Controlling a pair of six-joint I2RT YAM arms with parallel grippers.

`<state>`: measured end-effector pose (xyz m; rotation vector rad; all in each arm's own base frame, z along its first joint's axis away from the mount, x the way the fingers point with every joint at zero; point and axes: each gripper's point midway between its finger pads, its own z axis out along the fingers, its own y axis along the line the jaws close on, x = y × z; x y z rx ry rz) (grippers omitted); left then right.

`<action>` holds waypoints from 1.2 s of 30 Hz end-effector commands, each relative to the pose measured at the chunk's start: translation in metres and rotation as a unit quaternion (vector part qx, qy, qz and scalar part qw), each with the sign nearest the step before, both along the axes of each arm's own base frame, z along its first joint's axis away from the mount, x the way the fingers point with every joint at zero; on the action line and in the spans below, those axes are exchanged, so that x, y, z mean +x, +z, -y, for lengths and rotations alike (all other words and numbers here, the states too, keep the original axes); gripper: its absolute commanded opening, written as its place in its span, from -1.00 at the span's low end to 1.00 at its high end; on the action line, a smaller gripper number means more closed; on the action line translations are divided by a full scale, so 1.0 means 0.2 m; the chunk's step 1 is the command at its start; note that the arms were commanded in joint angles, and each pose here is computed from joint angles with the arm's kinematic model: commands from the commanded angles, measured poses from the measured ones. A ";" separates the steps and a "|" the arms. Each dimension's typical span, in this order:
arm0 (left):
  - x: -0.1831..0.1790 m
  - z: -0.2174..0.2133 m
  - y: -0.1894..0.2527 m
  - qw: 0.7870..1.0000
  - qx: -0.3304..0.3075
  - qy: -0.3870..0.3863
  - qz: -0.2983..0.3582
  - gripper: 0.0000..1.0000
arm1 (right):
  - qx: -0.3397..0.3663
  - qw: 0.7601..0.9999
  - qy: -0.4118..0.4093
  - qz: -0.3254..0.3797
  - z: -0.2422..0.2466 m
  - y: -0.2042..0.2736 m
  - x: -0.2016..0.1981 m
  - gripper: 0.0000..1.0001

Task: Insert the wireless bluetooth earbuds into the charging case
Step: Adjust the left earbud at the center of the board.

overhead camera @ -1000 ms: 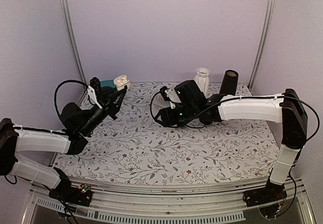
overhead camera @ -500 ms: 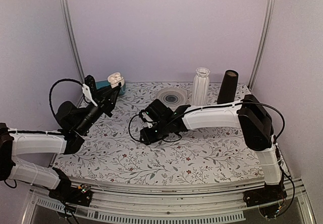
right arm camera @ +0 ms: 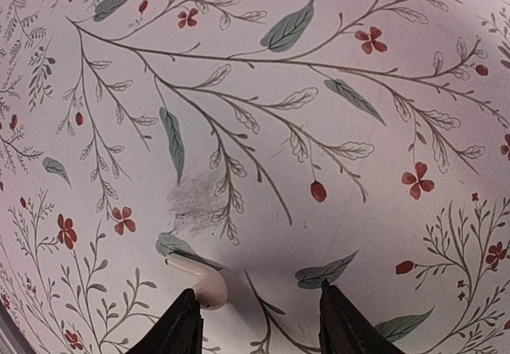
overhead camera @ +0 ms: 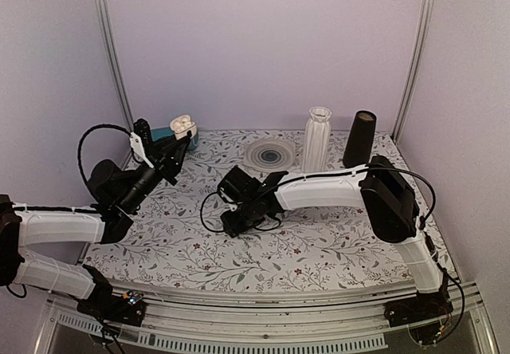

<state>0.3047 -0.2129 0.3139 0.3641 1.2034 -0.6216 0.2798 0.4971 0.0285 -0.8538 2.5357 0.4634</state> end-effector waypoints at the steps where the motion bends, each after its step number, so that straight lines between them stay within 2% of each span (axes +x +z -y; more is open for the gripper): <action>1: 0.01 -0.01 0.02 1.000 -0.006 0.000 0.003 -1.00 | -0.014 1.000 0.009 0.023 -0.03 0.01 -0.01 0.01; 4: 0.01 -0.01 0.02 1.000 -0.006 -0.002 0.002 -1.00 | -0.031 0.999 0.011 0.016 -0.02 -0.08 -0.02 0.01; 15: 0.01 0.00 0.02 1.000 -0.008 -0.006 0.001 -1.00 | -0.042 0.999 0.022 0.024 -0.02 -0.10 -0.03 0.02; 27: 0.01 0.01 0.03 1.000 -0.009 -0.010 0.001 -1.00 | -0.120 0.990 0.003 0.070 0.16 -0.13 0.03 0.03; 30: 0.02 0.00 0.02 1.000 -0.008 -0.009 -0.001 -1.00 | -0.097 0.993 -0.006 0.068 0.18 -0.06 0.05 0.04; 36: 0.01 0.01 0.02 1.000 -0.010 -0.012 -0.004 -1.00 | -0.047 0.997 -0.052 0.011 0.23 -0.03 0.13 0.03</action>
